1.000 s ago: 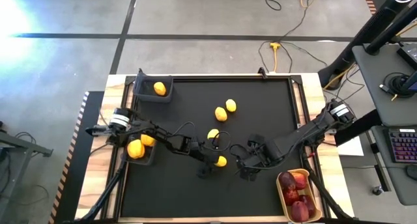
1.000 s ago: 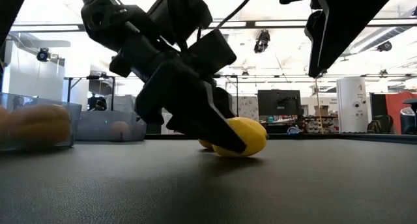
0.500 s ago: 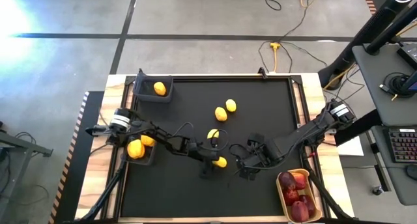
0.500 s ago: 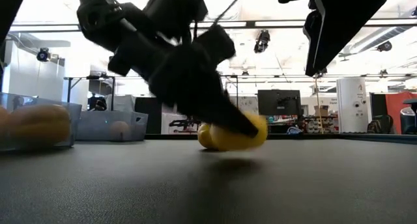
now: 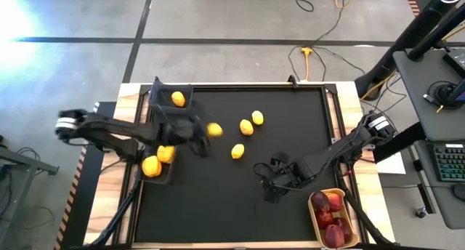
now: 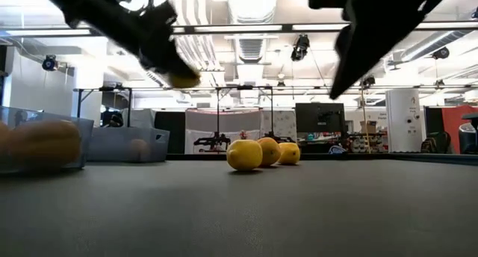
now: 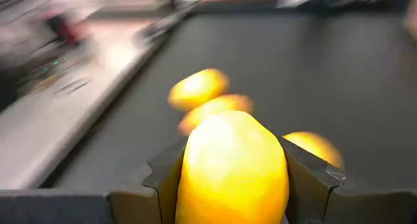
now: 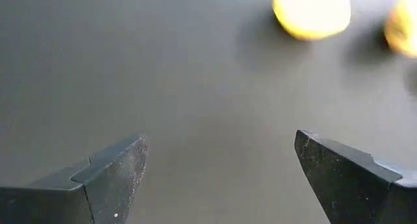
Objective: Sort produce into baskets
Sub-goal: Put the lemon into the top black bin
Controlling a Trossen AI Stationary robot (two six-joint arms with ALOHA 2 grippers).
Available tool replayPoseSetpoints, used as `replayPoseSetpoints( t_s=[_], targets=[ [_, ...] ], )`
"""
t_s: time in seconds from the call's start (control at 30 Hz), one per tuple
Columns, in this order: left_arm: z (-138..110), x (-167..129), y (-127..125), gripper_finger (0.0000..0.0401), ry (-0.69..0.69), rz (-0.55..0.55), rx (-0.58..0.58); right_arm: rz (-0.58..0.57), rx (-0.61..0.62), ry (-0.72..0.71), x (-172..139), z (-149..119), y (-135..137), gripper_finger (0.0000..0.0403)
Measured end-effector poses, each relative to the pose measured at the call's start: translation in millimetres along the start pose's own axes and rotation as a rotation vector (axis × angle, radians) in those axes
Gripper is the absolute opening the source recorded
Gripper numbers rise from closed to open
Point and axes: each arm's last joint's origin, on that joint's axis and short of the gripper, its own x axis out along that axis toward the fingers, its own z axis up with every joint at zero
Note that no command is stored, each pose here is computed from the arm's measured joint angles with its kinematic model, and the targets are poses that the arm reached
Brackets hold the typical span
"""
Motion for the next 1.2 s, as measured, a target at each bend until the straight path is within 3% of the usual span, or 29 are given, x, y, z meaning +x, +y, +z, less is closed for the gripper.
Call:
replayPoseSetpoints(
  t_s=[0.1,0.27,0.43,0.67,0.87,1.2],
  targets=[
    [-8,-16,44,0.0175,0.095,0.209,-0.053,0.034,-0.048,-0.113,9,3,4,0.0377],
    [-17,-30,115,0.0175,0.241,0.487,-0.261,0.075,-0.141,-0.343,16,23,3,0.0377],
    [-31,-30,163,0.0175,0.425,0.667,-0.368,0.111,-0.152,-0.44,16,39,-3,0.0377],
    [-48,-1,192,0.0175,0.674,0.64,-0.458,0.096,-0.128,-0.442,19,44,-12,0.0377],
    [-50,21,214,0.0175,0.796,0.655,-0.482,0.09,-0.142,-0.425,19,42,-12,0.0377],
    [-58,25,214,0.0298,0.922,0.64,-0.497,0.055,-0.209,-0.355,24,34,-14,0.0377]
  ],
)
